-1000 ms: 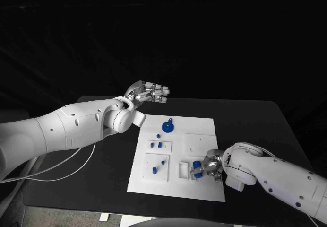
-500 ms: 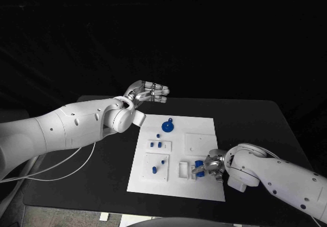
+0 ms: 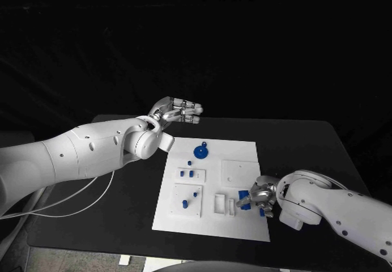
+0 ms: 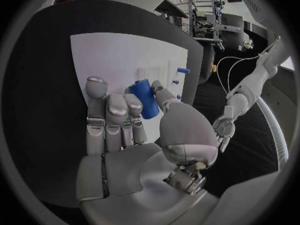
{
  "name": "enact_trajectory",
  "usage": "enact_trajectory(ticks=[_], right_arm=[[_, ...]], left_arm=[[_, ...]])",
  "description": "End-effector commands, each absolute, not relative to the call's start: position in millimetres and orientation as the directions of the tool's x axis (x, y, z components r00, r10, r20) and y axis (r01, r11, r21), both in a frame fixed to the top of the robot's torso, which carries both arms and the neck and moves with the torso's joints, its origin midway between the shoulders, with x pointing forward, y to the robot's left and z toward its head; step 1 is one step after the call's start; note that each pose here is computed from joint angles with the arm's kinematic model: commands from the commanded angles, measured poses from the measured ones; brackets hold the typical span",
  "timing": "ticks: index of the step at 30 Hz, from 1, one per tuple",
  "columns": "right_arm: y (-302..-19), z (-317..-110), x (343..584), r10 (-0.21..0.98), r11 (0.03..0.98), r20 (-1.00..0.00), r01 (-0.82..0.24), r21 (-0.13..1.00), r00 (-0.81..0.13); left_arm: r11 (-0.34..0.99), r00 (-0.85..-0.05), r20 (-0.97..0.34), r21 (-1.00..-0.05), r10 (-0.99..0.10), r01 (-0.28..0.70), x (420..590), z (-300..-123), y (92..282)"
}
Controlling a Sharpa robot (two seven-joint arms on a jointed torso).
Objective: Assemble the parts on the task board
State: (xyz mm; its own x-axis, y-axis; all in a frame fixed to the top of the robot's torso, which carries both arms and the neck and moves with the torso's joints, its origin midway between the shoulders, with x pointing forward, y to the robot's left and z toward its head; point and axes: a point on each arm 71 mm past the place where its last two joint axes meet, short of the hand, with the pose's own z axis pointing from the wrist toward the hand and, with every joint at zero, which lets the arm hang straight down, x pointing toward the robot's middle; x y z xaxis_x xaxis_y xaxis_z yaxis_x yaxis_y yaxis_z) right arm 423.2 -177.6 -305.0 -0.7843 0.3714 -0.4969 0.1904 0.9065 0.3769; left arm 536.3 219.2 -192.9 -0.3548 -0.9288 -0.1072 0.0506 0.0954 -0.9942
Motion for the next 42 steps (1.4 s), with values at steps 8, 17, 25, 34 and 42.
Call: enact_trajectory(ticks=[8, 17, 25, 34, 42], right_arm=[[-158, -299, 415, 0.345, 0.903, -0.408, 0.180, 0.390, -0.845], [-141, -303, 415, 0.303, 0.908, -0.370, 0.148, 0.392, -0.878], [-129, -308, 415, 0.268, 0.918, -0.379, 0.116, 0.379, -0.886], [-122, -319, 416, 0.236, 0.933, -0.392, 0.094, 0.348, -0.889], [-122, -322, 420, 0.224, 0.944, -0.438, 0.082, 0.319, -0.871]], left_arm=[[0.085, -0.371, -0.097, -0.995, -0.923, 0.047, 536.0, -192.6, 214.9], [0.086, -0.374, -0.097, -0.995, -0.922, 0.046, 536.1, -192.7, 213.5], [0.083, -0.386, -0.093, -0.996, -0.918, 0.041, 536.0, -193.1, 210.0], [0.081, -0.393, -0.090, -0.996, -0.915, 0.040, 535.9, -193.2, 207.4], [0.081, -0.393, -0.090, -0.996, -0.915, 0.039, 535.8, -193.2, 207.7]])
